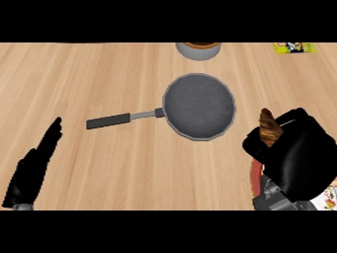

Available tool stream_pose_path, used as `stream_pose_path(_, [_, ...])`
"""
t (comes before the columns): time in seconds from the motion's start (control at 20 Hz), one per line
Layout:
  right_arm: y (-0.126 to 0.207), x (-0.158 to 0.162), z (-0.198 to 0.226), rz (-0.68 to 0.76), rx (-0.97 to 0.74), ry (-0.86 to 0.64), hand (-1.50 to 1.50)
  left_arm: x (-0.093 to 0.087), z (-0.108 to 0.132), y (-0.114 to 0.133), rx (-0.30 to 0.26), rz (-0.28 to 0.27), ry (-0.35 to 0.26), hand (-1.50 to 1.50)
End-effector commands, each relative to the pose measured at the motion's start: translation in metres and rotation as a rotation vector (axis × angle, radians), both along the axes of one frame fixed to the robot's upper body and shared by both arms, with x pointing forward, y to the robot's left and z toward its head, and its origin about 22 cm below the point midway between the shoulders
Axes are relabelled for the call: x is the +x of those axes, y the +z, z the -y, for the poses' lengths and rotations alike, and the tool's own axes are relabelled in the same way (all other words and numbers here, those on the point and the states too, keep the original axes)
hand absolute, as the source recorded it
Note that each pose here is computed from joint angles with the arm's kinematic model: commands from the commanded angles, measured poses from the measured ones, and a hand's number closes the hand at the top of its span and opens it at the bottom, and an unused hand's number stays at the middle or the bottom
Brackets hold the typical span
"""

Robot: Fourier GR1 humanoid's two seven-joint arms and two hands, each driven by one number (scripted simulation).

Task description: Pick the croissant from the plate and place it in the pan

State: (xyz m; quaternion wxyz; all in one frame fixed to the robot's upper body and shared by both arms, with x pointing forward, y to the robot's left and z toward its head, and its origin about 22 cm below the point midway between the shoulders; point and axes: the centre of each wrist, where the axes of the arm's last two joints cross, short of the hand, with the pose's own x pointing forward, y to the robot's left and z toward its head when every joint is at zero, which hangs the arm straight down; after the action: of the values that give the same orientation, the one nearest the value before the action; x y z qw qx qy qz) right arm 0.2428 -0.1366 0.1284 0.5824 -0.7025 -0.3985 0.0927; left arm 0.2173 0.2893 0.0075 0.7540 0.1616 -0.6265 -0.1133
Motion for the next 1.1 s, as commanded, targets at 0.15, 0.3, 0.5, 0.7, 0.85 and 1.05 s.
stream_pose_path(0.15, [0.025,0.038,-0.017,0.035,0.164,-0.164,1.50,0.007,0.014,-0.005,-0.022,0.002,-0.051,0.00])
stream_pose_path(0.3, [0.027,0.063,-0.006,0.050,0.243,-0.183,1.50,0.009,0.006,0.001,-0.007,0.030,-0.065,0.00])
stream_pose_path(0.5, [0.010,0.095,-0.003,0.030,0.297,-0.168,1.50,0.007,0.012,-0.004,-0.012,0.010,-0.069,0.00])
stream_pose_path(0.7, [-0.018,0.120,0.016,-0.061,0.349,-0.190,1.50,0.020,0.016,0.012,-0.021,0.025,-0.067,0.00])
stream_pose_path(0.85, [-0.047,0.136,0.014,-0.147,0.361,-0.163,1.50,0.028,0.023,0.014,-0.013,0.044,-0.083,0.00])
stream_pose_path(1.05, [-0.043,0.149,0.034,-0.099,0.597,-0.144,1.50,0.020,0.021,0.007,-0.020,0.028,-0.097,0.00])
